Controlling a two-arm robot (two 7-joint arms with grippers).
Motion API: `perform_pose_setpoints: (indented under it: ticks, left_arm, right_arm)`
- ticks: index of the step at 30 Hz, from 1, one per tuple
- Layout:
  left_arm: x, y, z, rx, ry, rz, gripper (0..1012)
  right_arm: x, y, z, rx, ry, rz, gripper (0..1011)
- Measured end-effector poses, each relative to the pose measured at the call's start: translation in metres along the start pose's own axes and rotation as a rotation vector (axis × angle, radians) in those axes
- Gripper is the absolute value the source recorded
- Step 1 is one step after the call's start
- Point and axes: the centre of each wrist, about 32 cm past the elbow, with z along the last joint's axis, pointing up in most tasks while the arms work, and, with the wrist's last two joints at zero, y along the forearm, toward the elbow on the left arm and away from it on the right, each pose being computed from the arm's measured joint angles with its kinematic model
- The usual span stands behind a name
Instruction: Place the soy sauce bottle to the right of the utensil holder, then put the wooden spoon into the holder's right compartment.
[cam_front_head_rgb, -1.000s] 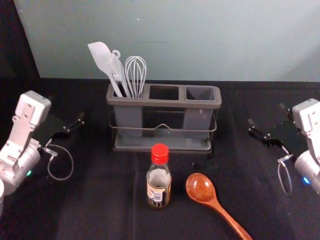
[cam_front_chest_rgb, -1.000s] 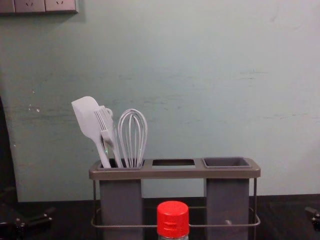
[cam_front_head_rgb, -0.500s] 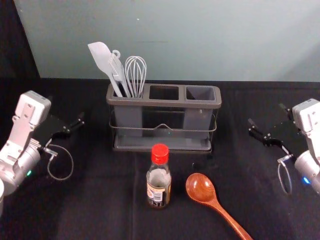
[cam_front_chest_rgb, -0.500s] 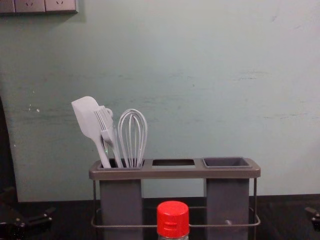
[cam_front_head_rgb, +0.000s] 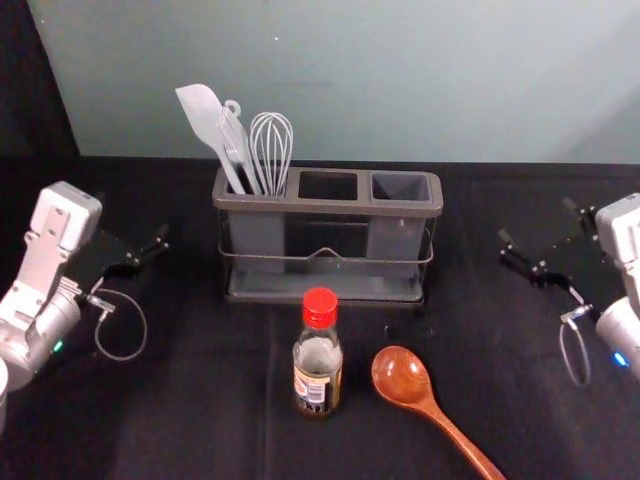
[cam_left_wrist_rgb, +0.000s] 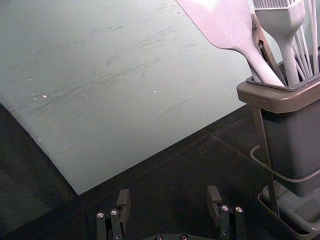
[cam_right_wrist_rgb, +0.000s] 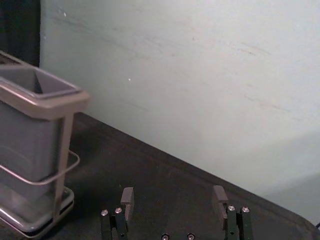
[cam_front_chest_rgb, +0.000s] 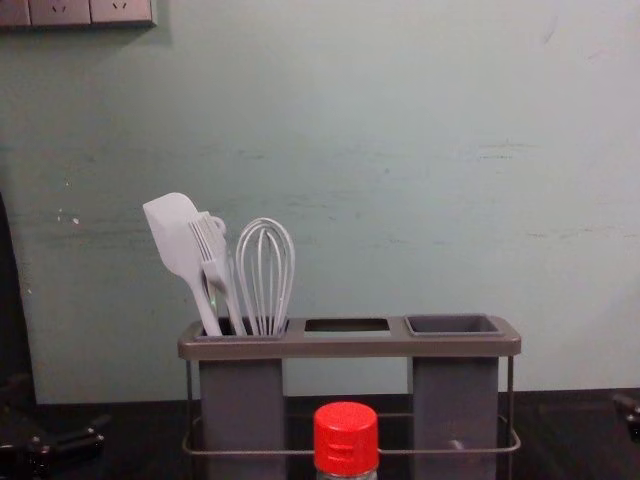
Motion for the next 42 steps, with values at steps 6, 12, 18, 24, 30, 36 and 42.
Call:
perform_pose_setpoints:
  ticks: [6, 12, 18, 24, 30, 36, 42]
  left_arm:
    - [0.0000, 0.0000, 0.0000, 0.000, 0.000, 0.000, 1005]
    - [0.0000, 0.0000, 0.0000, 0.000, 0.000, 0.000, 1005]
    - [0.0000, 0.0000, 0.0000, 0.000, 0.000, 0.000, 1005]
    - [0.0000, 0.0000, 0.0000, 0.000, 0.000, 0.000, 1005]
    - [0.0000, 0.0000, 0.0000, 0.000, 0.000, 0.000, 1005]
    - [0.0000, 0.0000, 0.0000, 0.000, 0.000, 0.000, 1005]
    - [0.0000, 0.0000, 0.0000, 0.000, 0.000, 0.000, 1005]
  right_arm:
    - [0.002, -0.012, 0.009, 0.030, 0.008, 0.011, 1002]
    - [0.003, -0.031, 0.015, 0.043, 0.038, 0.050, 1002]
    - [0.002, -0.050, 0.018, 0.035, 0.074, 0.102, 1002]
    - [-0.002, -0.073, 0.022, 0.032, 0.115, 0.180, 1002]
    - [-0.007, -0.084, 0.029, 0.064, 0.144, 0.266, 1002]
    - [-0.016, -0.083, 0.037, 0.138, 0.166, 0.408, 1002]
    - [-0.026, -0.071, 0.042, 0.197, 0.207, 0.540, 1002]
